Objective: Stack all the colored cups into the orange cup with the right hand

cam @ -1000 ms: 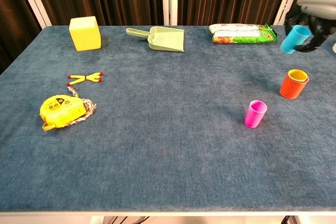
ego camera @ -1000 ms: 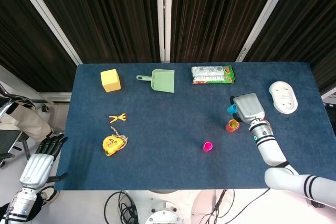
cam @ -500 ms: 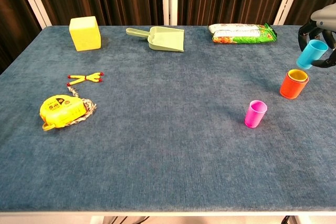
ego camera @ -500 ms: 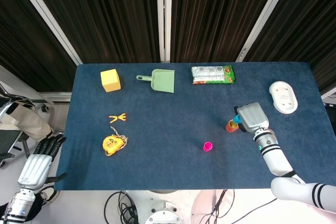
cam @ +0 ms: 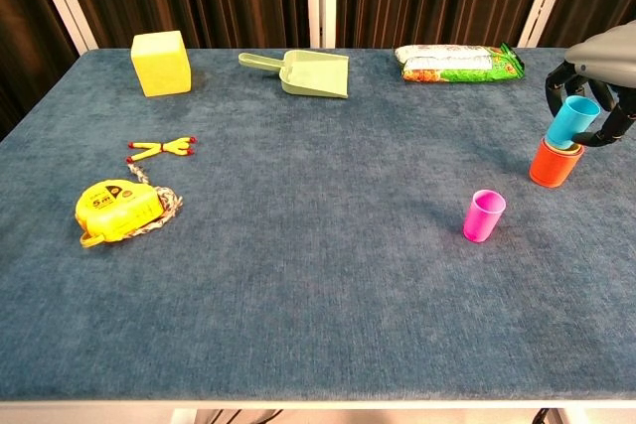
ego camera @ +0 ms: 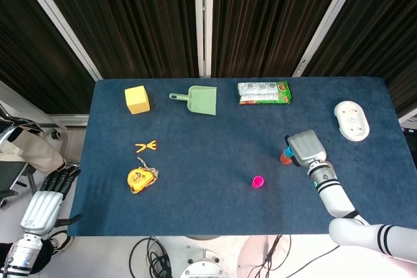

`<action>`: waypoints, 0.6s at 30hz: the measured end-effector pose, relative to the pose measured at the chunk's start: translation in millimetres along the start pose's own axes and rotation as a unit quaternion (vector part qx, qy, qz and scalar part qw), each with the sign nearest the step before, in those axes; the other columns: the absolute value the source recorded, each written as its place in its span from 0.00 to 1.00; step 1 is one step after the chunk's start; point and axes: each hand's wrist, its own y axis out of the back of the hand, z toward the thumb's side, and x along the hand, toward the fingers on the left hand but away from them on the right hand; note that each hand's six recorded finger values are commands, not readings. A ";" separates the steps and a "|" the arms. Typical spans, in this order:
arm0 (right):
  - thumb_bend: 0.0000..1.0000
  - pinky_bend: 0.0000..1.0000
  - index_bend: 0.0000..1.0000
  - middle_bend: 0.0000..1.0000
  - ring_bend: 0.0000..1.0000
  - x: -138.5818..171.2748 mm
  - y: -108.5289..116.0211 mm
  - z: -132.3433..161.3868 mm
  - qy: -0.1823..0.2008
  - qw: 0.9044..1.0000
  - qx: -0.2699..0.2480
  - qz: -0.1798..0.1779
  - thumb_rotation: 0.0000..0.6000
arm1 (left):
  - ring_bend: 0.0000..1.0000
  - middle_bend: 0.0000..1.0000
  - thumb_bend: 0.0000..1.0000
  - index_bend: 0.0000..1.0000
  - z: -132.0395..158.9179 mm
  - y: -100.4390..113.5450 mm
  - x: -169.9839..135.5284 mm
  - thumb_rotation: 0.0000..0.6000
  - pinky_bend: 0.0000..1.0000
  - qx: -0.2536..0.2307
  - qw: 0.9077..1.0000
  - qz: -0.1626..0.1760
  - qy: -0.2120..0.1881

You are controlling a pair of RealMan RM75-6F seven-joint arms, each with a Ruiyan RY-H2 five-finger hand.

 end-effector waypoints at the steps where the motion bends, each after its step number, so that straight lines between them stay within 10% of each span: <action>1: 0.23 0.60 0.51 0.51 0.51 0.0 -0.1 0.0 0.000 1.000 0.000 0.001 1.00 | 0.00 0.00 0.02 0.02 0.1 -0.1 0.2 1.00 0.00 0.000 1.000 0.000 0.000; 18: 0.15 0.55 0.42 0.44 0.46 5.3 12.1 -3.3 0.002 1.000 -0.009 -0.009 1.00 | 0.00 0.00 0.02 0.02 1.2 0.3 0.4 1.00 0.00 0.000 1.000 0.001 -0.002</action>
